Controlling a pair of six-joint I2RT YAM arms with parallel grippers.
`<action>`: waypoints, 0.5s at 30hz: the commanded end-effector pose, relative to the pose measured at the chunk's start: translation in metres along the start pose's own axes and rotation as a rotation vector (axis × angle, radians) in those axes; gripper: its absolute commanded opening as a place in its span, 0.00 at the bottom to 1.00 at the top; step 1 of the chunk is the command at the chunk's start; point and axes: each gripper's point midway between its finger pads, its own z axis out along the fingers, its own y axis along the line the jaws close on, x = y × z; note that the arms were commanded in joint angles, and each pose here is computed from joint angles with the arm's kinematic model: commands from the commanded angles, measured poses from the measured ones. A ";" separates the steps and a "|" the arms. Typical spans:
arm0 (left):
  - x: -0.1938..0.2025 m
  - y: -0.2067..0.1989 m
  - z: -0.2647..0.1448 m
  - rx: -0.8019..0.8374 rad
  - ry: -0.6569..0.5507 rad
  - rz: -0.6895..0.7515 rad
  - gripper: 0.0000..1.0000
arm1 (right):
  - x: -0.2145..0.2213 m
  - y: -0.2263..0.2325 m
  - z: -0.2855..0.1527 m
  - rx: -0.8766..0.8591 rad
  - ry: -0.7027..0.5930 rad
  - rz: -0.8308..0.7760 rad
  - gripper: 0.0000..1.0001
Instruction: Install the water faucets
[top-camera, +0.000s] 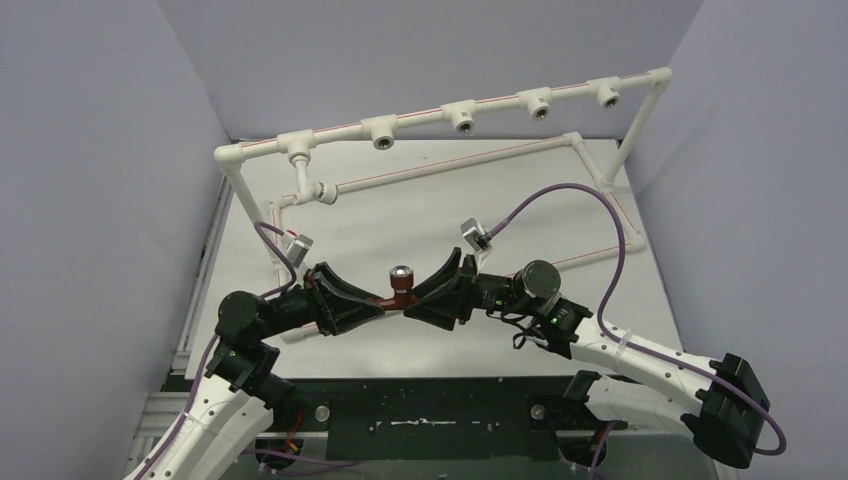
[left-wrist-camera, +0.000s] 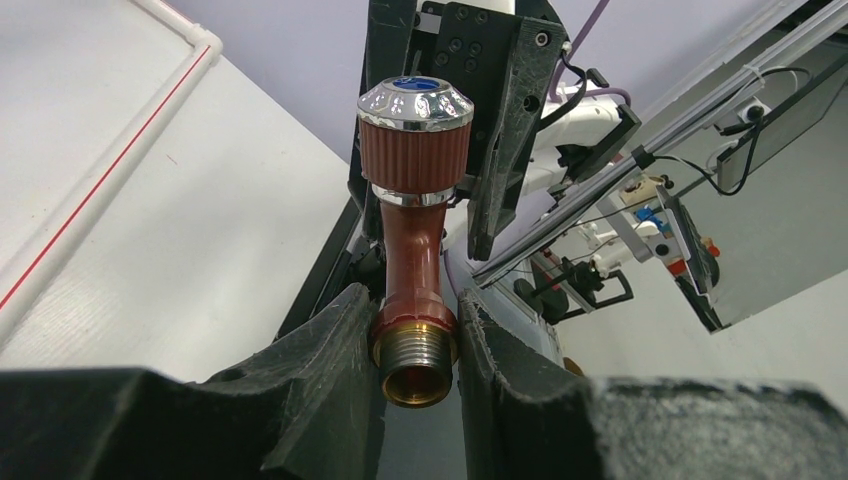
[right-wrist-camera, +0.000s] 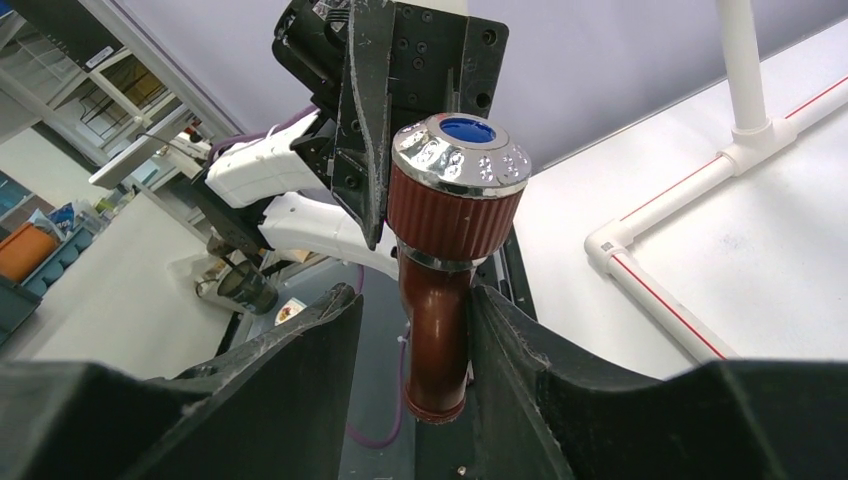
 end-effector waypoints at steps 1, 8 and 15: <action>-0.010 -0.024 0.000 0.084 -0.027 0.072 0.00 | -0.018 0.015 -0.002 -0.050 -0.047 -0.057 0.43; -0.012 -0.026 0.000 0.096 -0.037 0.064 0.00 | -0.015 0.014 -0.002 -0.046 -0.043 -0.052 0.41; -0.010 -0.026 0.000 0.105 -0.033 0.056 0.00 | -0.016 0.015 -0.002 -0.051 -0.049 -0.056 0.37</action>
